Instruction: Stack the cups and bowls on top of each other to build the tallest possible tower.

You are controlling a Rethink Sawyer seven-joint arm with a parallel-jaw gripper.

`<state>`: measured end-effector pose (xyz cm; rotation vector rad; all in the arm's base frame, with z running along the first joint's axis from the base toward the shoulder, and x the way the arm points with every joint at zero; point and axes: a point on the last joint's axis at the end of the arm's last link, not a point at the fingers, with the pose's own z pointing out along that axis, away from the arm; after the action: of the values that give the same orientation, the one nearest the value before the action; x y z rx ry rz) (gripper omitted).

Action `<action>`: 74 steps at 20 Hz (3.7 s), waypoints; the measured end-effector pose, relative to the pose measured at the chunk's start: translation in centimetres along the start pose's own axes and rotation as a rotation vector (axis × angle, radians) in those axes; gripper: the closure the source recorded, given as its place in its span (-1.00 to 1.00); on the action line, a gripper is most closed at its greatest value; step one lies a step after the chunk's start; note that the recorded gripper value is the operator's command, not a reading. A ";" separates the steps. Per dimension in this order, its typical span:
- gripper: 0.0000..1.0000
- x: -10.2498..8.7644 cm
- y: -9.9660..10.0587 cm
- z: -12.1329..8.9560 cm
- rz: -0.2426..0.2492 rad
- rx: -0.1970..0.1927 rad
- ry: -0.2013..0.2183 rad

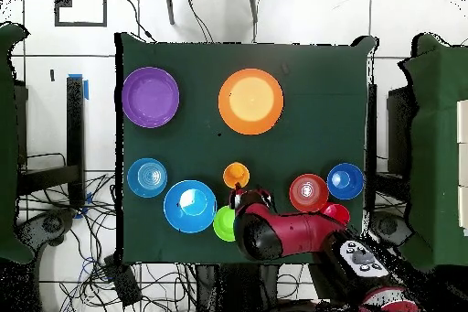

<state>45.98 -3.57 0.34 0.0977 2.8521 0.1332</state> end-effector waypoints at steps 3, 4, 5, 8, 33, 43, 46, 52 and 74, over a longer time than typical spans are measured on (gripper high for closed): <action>-1.00 -0.4 0.3 -0.3 -0.016 0.002 -0.011; -1.00 -0.9 0.2 -0.7 -0.020 0.008 -0.023; -1.00 -1.2 0.1 -0.9 -0.022 0.012 -0.030; -1.00 -2.2 -0.1 -1.7 -0.029 0.024 -0.054; -1.00 -4.1 -0.4 -3.2 -0.046 0.045 -0.103; -1.00 -4.2 0.3 -3.2 -0.059 0.041 -0.104; -1.00 -4.2 0.6 -3.1 -0.065 0.038 -0.103; -1.00 -4.2 0.8 -3.8 -0.070 0.041 -0.109; -1.00 -2.1 10.9 -5.8 -0.181 0.064 -0.256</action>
<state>46.92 6.59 7.52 -0.1214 2.5936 -0.0080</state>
